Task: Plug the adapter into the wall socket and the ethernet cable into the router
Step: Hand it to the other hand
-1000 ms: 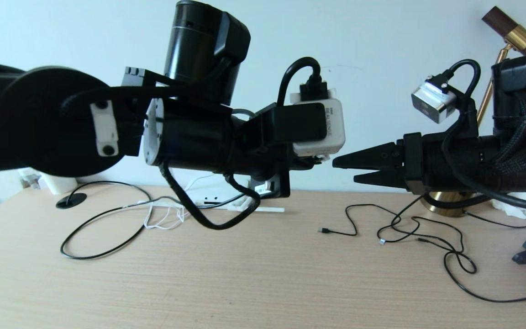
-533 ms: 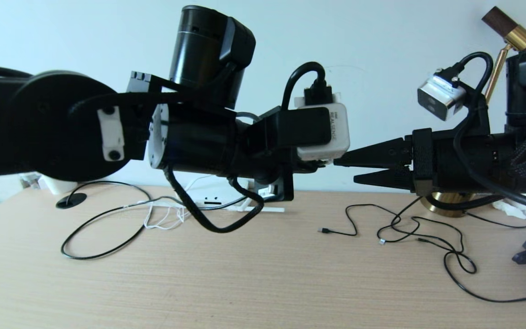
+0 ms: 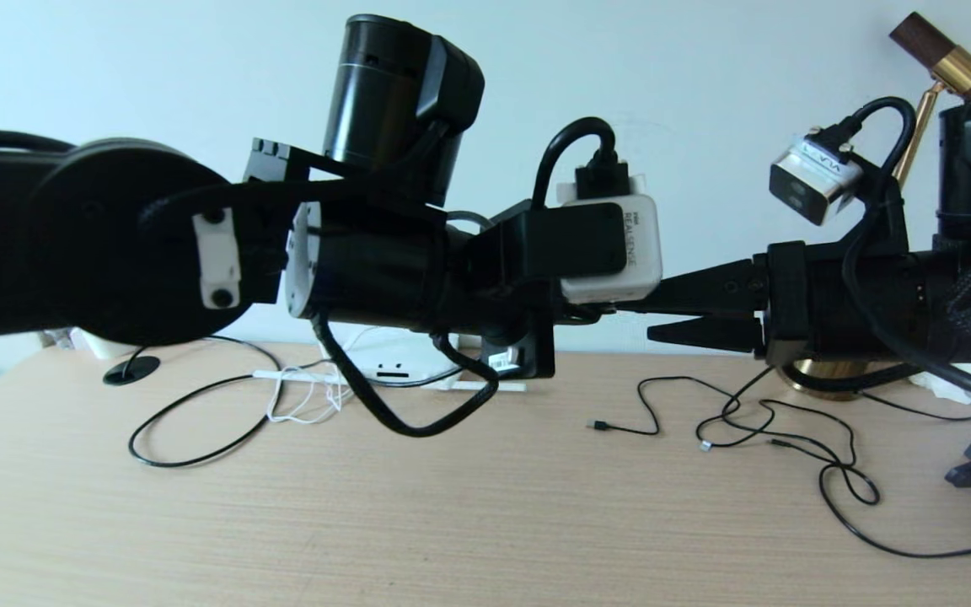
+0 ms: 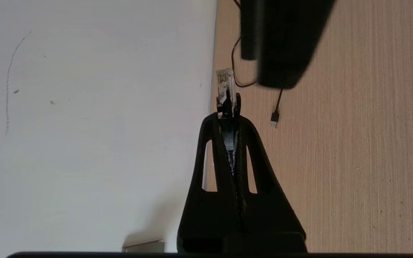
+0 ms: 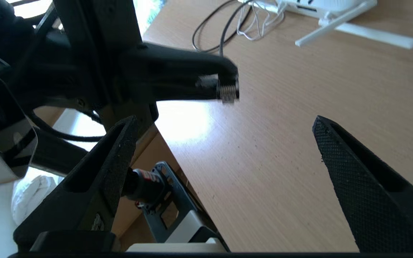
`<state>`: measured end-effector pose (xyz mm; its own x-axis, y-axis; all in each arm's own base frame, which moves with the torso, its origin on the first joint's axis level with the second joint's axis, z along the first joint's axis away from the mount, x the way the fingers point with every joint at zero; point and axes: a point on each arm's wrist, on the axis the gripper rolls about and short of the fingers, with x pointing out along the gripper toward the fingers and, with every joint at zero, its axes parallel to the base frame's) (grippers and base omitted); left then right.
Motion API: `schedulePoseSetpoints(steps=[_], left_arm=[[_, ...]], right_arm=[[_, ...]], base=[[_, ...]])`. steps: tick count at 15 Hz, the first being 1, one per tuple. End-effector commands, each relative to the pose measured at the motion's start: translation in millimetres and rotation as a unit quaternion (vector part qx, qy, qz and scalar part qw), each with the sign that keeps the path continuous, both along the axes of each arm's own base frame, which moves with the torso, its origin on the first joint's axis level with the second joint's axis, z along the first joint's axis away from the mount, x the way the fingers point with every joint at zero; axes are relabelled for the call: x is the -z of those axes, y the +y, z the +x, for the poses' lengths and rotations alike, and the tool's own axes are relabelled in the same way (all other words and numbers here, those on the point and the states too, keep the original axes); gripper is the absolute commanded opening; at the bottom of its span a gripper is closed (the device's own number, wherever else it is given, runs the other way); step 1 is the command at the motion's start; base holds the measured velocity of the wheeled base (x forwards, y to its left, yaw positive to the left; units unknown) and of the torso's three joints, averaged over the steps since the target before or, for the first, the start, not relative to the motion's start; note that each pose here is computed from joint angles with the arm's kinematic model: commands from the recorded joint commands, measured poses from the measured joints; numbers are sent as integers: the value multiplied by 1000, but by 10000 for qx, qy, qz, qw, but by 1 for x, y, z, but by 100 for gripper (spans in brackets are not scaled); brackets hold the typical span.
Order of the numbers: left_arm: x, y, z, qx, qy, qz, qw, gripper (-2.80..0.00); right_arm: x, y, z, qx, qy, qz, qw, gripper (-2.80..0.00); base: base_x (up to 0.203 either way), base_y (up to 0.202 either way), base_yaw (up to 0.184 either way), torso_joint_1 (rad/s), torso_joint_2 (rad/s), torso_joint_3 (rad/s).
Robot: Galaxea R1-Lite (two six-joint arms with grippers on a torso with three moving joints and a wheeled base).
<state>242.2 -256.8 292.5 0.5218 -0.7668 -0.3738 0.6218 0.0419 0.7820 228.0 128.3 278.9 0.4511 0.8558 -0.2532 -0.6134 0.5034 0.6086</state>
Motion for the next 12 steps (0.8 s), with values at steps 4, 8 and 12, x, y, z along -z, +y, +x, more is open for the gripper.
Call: schedulePoseSetpoints(steps=[4, 8, 12], left_arm=[[2, -2, -2, 53, 11, 48, 10000, -280], [3, -2, -2, 54, 10, 50, 10000, -280], [2, -2, -2, 63, 8, 51, 10000, -280]], right_arm=[[2, 1, 1, -2, -59, 62, 10000, 0], [5, 1, 1, -11, -17, 36, 10000, -280], [5, 2, 1, -148, 2, 73, 9999, -280]], base=[[0, 0, 0, 0, 0, 0], [0, 0, 0, 0, 0, 0], [0, 0, 0, 0, 0, 0]])
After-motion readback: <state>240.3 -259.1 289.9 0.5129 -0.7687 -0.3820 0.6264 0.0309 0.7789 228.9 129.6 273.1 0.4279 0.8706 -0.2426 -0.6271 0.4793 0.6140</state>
